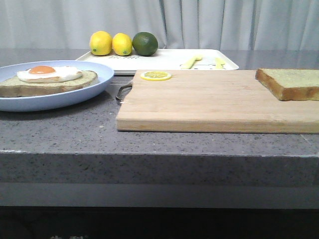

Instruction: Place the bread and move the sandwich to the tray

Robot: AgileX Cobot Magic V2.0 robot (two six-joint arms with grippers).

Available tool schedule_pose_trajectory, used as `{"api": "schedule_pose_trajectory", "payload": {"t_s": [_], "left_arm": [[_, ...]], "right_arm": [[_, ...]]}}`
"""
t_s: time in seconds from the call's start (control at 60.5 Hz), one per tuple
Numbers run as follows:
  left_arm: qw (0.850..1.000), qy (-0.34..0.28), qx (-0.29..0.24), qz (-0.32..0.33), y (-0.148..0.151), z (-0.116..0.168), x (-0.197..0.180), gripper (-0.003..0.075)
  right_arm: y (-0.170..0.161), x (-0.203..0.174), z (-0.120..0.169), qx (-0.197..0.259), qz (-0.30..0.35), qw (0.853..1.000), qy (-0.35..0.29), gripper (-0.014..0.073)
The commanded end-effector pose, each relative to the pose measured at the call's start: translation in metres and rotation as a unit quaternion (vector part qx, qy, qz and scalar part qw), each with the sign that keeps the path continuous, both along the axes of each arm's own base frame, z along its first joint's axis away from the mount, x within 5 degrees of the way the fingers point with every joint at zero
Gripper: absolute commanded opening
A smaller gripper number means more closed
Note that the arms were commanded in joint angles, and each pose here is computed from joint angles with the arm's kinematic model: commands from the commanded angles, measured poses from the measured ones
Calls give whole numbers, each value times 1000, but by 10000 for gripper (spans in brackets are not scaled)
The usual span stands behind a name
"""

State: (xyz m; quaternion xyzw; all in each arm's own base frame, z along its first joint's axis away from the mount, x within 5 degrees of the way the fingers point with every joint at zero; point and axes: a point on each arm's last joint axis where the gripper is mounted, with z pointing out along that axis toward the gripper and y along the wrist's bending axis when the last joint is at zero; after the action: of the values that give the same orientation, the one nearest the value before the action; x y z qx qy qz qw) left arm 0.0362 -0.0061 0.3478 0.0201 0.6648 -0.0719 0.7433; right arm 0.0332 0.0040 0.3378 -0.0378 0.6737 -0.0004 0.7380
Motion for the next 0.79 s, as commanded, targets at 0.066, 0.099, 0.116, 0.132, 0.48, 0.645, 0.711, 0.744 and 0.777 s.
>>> {"api": "schedule_pose_trajectory", "payload": {"t_s": [0.066, 0.099, 0.116, 0.132, 0.48, 0.645, 0.711, 0.744, 0.777], "left_arm": [[999, 37, -1, -5, -2, 35, 15, -17], [999, 52, 1, -6, -3, 38, 19, -17], [998, 61, 2, -6, -3, 40, 22, -17], [998, 65, 2, -6, -3, 40, 24, -17], [992, 129, 7, -7, -7, 33, 57, -17], [989, 148, 9, -7, -8, 29, 64, -17], [988, 152, 10, -7, -8, 28, 65, -17], [988, 154, 10, -7, -8, 28, 65, -16], [988, 156, 13, -6, -8, 28, 66, -11]], "right_arm": [[1, 12, 33, -1, 1, 1000, 22, -68], [1, 17, 35, -2, 3, 999, 45, -68], [1, 19, 36, -3, 3, 999, 53, -68], [1, 22, 36, -3, 4, 998, 65, -68], [2, 62, 16, -6, 8, 983, 183, -68], [3, 70, 8, -7, 10, 974, 226, -68], [3, 72, 6, -8, 11, 972, 235, -61], [3, 73, 6, -8, 11, 971, 238, -42], [3, 73, 6, -8, 11, 971, 240, -8]]}}
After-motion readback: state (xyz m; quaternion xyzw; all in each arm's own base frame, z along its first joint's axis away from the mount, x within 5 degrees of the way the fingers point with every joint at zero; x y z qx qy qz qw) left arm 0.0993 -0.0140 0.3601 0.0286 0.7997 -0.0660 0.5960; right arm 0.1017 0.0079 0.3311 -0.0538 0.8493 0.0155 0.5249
